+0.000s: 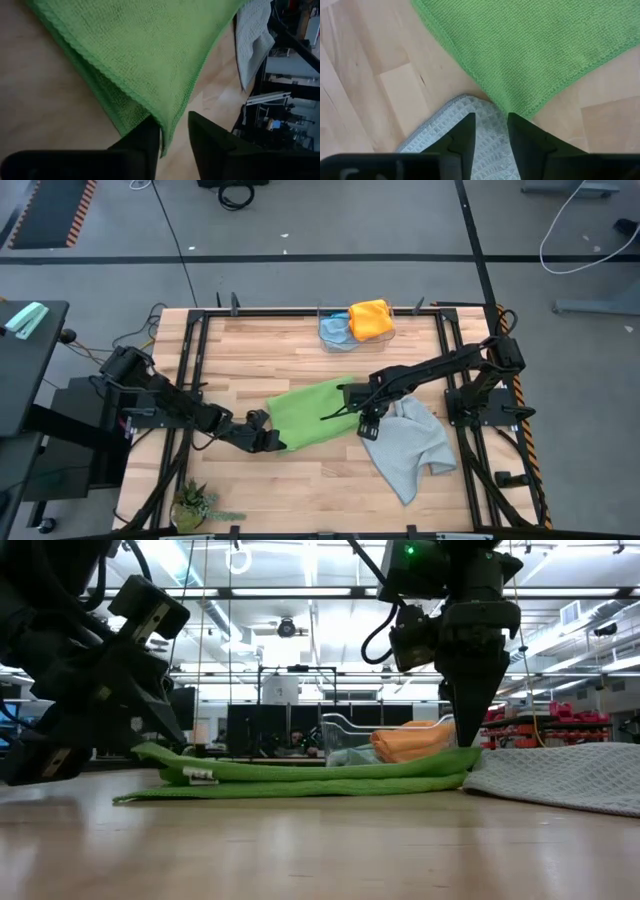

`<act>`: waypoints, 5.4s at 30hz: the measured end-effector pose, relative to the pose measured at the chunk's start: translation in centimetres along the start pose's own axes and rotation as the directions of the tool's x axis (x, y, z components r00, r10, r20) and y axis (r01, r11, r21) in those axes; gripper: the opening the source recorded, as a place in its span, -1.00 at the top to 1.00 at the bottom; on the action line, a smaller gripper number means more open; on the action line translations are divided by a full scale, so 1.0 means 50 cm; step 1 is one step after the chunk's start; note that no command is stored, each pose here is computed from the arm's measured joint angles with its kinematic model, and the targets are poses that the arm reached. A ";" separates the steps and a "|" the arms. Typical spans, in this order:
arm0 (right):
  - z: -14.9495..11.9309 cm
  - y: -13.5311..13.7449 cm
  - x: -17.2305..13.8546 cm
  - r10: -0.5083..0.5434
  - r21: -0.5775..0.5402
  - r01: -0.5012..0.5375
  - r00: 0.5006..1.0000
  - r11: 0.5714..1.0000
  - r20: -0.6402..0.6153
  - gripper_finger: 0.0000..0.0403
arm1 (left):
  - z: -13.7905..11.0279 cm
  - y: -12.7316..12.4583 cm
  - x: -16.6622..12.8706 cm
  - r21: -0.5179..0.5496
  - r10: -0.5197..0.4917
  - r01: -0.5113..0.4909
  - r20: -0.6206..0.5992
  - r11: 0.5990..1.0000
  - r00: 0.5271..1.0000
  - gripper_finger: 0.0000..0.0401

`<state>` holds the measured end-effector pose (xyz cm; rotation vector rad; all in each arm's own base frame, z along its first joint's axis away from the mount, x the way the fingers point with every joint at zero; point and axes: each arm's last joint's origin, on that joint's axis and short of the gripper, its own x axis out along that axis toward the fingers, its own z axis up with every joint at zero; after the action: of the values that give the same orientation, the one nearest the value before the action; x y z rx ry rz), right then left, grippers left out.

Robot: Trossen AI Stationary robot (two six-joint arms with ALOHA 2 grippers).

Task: Fold microfiber towels
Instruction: Fold the green microfiber cloth

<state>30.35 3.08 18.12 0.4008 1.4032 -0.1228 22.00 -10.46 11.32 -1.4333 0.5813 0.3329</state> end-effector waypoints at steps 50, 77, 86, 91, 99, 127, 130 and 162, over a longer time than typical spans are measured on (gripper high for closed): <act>0.003 -0.195 -0.097 0.324 0.342 -0.384 0.920 0.858 0.219 0.32 | 0.056 -0.075 -0.046 0.138 -0.243 0.207 0.347 0.969 0.906 0.06; -0.102 -0.255 0.045 0.309 0.678 -0.545 0.838 0.494 0.449 0.32 | 0.109 -0.026 -0.035 0.173 0.016 -0.106 0.458 0.979 0.889 0.22; -0.094 -0.259 0.042 0.207 0.696 -0.536 0.839 0.477 0.504 0.32 | 0.109 -0.026 -0.035 0.194 0.015 -0.116 0.458 0.974 0.889 0.24; -0.094 -0.261 0.046 0.187 0.706 -0.524 0.845 0.477 0.501 0.32 | 0.109 -0.026 -0.035 0.214 0.015 -0.126 0.458 0.969 0.889 0.26; -0.074 -0.248 0.087 0.213 0.698 -0.533 0.841 0.478 0.497 0.32 | 0.106 -0.026 -0.035 0.219 0.013 -0.125 0.452 0.968 0.892 0.27; -0.016 -0.178 0.119 0.192 0.670 -0.481 0.866 0.566 0.461 0.38 | 0.104 -0.026 -0.035 0.225 0.014 -0.122 0.431 0.967 0.902 0.32; -0.017 -0.173 0.120 0.188 0.663 -0.480 0.866 0.574 0.464 0.47 | 0.102 -0.026 -0.034 0.228 0.014 -0.118 0.409 0.967 0.912 0.33; 0.007 -0.097 0.066 0.152 0.493 -0.540 0.764 0.682 0.627 0.98 | 0.097 0.019 -0.037 0.147 0.252 -0.286 0.214 0.947 0.944 0.85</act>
<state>29.72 -1.02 13.99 1.1433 0.6378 -0.3780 20.84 -5.33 11.72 -1.1357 0.6334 0.6163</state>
